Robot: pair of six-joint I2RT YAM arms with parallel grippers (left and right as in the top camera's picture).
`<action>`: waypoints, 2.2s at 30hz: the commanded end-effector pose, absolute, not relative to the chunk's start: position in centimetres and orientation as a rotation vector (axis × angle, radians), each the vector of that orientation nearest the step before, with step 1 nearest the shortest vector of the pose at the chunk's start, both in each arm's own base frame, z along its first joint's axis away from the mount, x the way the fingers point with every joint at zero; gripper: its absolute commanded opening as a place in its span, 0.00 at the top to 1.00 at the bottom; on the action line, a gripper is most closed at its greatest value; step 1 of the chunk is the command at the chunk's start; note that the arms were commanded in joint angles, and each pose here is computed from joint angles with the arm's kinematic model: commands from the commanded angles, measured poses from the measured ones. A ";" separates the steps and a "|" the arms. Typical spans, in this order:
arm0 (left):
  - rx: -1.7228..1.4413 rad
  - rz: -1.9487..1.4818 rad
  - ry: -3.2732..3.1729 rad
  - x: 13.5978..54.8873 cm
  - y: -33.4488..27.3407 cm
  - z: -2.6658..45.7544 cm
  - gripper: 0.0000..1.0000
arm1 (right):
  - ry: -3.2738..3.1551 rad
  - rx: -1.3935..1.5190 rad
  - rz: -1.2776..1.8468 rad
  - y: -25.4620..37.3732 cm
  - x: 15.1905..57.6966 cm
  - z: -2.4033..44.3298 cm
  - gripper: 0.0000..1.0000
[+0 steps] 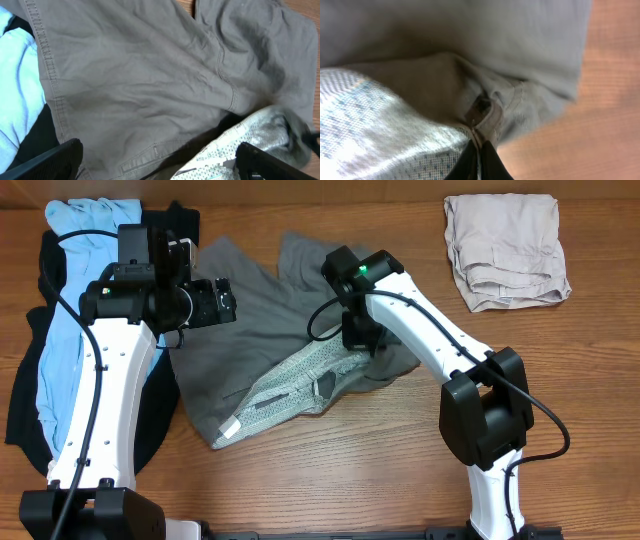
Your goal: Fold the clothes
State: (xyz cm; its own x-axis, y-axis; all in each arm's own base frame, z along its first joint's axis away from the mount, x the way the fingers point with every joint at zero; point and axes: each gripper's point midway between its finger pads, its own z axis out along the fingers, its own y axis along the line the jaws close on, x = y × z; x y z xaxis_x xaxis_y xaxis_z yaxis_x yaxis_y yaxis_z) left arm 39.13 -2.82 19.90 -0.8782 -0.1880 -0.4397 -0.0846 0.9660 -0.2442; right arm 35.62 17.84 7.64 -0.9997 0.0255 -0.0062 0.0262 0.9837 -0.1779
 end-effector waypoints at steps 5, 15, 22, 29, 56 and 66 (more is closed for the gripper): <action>-0.204 -0.284 2.671 38.7 -2.5 19.1 0.00 | 3.330 0.036 -0.361 17.0 30.3 8.6 0.96; -0.150 -0.264 2.711 37.9 -2.4 18.7 0.00 | 3.243 0.150 -0.359 17.6 29.6 11.4 0.96; -0.140 -0.263 2.715 37.8 -2.4 18.6 0.00 | 3.107 0.235 -0.305 16.8 27.7 15.6 0.96; -0.121 -0.273 2.741 37.2 -2.6 18.3 0.00 | 3.161 0.377 -0.294 14.1 22.3 12.3 0.96; 0.064 -0.442 2.736 36.7 -5.8 16.9 0.00 | 2.616 0.167 0.458 12.6 26.1 20.0 0.09; 0.299 -0.424 2.677 37.5 -9.2 17.0 0.00 | 2.692 0.140 0.472 12.5 32.2 14.4 0.03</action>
State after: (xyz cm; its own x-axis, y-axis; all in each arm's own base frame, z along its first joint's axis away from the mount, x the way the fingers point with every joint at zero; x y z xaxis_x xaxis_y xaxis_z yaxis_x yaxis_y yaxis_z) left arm 37.59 -8.04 17.70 -0.8996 0.0691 -0.4311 0.1967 0.9456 -0.2590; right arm 31.45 11.81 15.29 -0.8976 0.2143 -0.3852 0.0767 0.9364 0.3424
